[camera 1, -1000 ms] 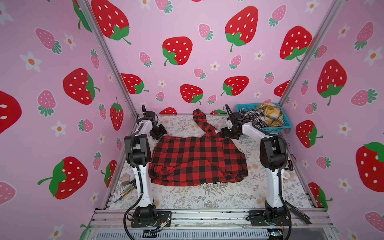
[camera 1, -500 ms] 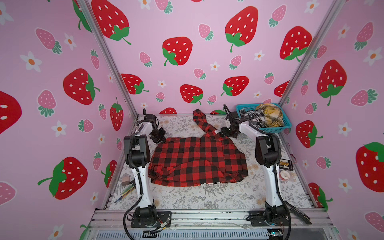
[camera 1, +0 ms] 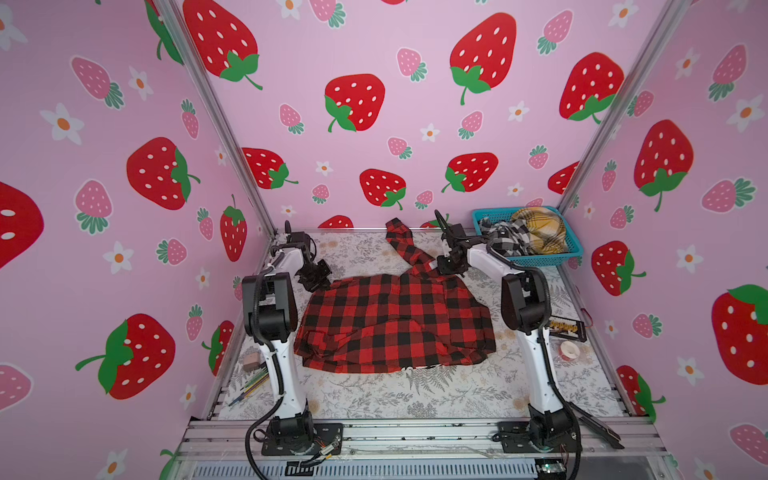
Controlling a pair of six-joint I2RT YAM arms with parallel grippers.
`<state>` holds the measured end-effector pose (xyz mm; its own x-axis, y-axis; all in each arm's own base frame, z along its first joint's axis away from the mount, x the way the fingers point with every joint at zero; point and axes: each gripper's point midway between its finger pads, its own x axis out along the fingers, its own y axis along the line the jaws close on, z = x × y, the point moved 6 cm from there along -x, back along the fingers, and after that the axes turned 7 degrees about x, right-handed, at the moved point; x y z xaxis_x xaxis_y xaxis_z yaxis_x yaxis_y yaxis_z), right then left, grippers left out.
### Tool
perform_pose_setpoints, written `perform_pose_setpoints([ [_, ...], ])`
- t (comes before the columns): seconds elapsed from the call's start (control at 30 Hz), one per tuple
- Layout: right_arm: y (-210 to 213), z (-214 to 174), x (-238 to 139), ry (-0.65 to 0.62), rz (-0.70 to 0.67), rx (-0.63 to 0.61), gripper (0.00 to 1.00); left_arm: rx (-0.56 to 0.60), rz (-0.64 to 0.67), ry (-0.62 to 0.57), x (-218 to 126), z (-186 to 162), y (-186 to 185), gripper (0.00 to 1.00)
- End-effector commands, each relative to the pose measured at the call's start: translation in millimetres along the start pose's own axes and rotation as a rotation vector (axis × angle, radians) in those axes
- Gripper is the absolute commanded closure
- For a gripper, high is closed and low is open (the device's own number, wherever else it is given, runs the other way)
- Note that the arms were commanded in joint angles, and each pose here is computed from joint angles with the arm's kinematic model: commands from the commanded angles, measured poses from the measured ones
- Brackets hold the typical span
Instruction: Fold and stack the long sleeve shirts
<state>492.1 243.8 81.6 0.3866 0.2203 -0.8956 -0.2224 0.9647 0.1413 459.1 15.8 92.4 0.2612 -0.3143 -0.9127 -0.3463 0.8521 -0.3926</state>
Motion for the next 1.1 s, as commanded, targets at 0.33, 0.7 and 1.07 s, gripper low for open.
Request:
perform_pose_setpoints([
  [0.33, 2.2, 0.7, -25.8, 0.008, -0.025, -0.040, 1.00, 0.020, -0.082, -0.149, -25.1, 19.2, -12.9, 1.00],
  [0.7, 3.4, -1.6, -132.8, -0.225, 0.034, 0.073, 1.00, -0.049, -0.153, -0.363, -76.7, -0.1, -6.8, 1.00],
  [1.07, -11.5, -125.7, -112.6, -0.079, 0.065, 0.185, 1.00, -0.174, -0.008, -0.277, -68.4, -93.8, 47.1, 1.00],
])
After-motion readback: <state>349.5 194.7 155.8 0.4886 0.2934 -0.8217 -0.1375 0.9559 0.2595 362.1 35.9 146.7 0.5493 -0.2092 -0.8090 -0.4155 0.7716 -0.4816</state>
